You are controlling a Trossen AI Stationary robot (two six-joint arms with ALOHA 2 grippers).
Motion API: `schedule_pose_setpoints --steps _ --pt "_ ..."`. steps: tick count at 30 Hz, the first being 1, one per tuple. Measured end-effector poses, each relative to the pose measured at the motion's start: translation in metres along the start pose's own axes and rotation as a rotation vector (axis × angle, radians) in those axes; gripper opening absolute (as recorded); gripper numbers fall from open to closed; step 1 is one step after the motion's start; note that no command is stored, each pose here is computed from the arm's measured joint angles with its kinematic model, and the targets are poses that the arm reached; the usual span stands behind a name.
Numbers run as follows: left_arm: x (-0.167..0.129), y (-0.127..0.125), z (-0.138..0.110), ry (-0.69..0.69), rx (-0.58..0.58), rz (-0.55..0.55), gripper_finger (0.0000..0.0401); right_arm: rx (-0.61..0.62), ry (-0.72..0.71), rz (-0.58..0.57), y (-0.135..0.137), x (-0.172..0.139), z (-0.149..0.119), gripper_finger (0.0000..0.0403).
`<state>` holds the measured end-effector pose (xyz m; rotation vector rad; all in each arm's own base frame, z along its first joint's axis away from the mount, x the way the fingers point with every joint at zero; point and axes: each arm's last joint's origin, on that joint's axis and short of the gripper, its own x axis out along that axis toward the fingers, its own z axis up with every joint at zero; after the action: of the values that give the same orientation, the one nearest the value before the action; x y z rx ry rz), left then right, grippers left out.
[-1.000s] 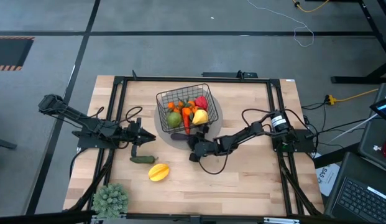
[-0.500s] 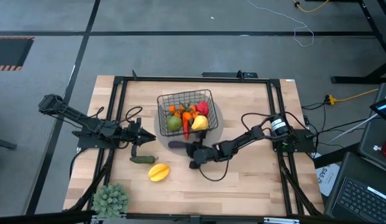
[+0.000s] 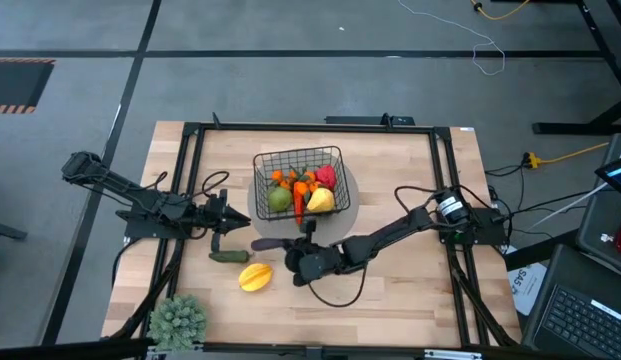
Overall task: Build produce basket
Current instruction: Put the eggplant into the wire organizer
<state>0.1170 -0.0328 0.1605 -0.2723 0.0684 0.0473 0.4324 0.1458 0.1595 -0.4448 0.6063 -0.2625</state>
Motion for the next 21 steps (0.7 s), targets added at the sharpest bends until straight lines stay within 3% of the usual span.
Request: schedule_pose_setpoints --steps 8,21 --pt "0.0 0.0 0.0 0.0 0.0 0.0 0.0041 -0.092 0.109 -0.169 -0.005 -0.021 0.028 0.002" --pt "0.0 0.0 0.0 0.0 0.0 0.0 0.0041 -0.197 0.216 -0.419 -0.027 -0.04 0.046 0.002"
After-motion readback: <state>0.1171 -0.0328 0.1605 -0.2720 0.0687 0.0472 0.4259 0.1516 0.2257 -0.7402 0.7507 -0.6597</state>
